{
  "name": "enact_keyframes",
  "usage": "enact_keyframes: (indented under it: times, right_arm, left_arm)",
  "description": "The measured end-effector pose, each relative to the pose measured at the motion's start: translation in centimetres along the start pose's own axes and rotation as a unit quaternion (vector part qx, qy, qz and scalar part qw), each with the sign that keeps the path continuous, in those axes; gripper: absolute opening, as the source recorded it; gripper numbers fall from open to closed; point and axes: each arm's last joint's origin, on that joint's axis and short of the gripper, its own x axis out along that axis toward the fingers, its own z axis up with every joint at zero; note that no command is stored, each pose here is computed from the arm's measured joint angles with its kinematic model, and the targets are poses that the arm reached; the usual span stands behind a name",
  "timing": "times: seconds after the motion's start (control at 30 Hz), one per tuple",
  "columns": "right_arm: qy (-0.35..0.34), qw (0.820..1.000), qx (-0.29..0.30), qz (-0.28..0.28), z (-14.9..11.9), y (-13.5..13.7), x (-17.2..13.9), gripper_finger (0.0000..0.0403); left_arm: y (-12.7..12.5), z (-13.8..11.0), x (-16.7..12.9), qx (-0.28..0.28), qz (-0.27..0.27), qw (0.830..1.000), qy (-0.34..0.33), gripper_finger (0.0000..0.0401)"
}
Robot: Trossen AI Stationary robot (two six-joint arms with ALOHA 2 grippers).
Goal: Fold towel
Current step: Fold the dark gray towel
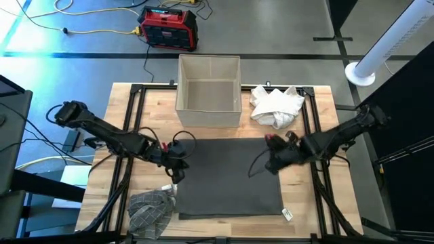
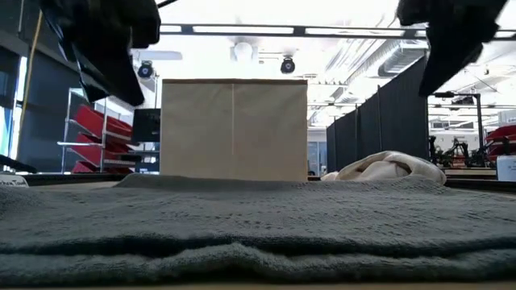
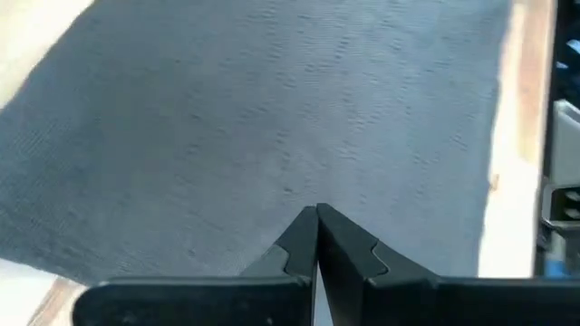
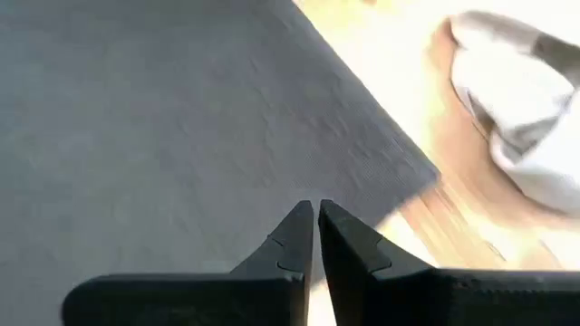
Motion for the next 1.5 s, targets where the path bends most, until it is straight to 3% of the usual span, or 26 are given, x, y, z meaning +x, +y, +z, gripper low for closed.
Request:
enact_keyframes:
  times: [0.1,0.3,0.37,0.6,0.77,0.97,1.1,1.3,1.4,1.5]
  right_arm:
    - [0.072,0.997,0.011,0.037,1.9,-1.6,0.1,0.0050]
    - [0.138,0.989,0.006,0.055,3.6,-5.3,2.3,0.0130]
    - [0.139,0.989,-0.024,0.041,3.6,-6.3,3.2,0.0155]
    - [0.086,0.985,-0.139,0.053,2.8,-7.4,7.4,0.0206]
    - [0.047,0.988,-0.144,0.042,1.3,-8.6,10.9,0.0208]
    - [0.026,0.991,-0.128,0.030,-1.2,-9.7,13.8,0.0208]
    - [0.015,0.991,-0.126,0.047,-1.9,-9.6,14.4,0.0175]
    - [0.013,0.988,-0.146,0.055,-2.1,-9.1,14.3,0.0019]
    - [0.014,0.989,-0.138,0.054,-2.2,-9.1,14.3,0.0020]
    - [0.015,0.990,-0.128,0.055,-2.2,-9.1,14.3,0.0019]
  left_arm:
    - [0.0,-0.1,-1.3,0.037,-0.009,0.999,-0.008,0.0000]
    - [0.7,0.0,-2.8,0.129,-0.011,0.991,-0.020,0.0000]
    - [1.0,0.3,-2.8,0.145,-0.005,0.989,-0.022,0.0000]
    - [2.0,1.1,-2.2,0.153,-0.005,0.988,-0.011,0.0000]
    - [2.9,1.8,-2.1,0.099,0.013,0.995,-0.015,0.0000]
    - [3.5,2.2,-2.1,0.100,0.036,0.994,-0.026,0.0000]
    - [4.1,2.4,-2.1,0.113,0.092,0.988,-0.044,0.0002]
    - [5.3,1.8,-1.1,0.122,0.173,0.977,-0.001,0.0039]
    - [5.7,1.8,0.1,0.121,0.176,0.977,0.031,0.0078]
    - [6.3,1.7,1.3,0.149,0.218,0.963,0.047,0.0118]
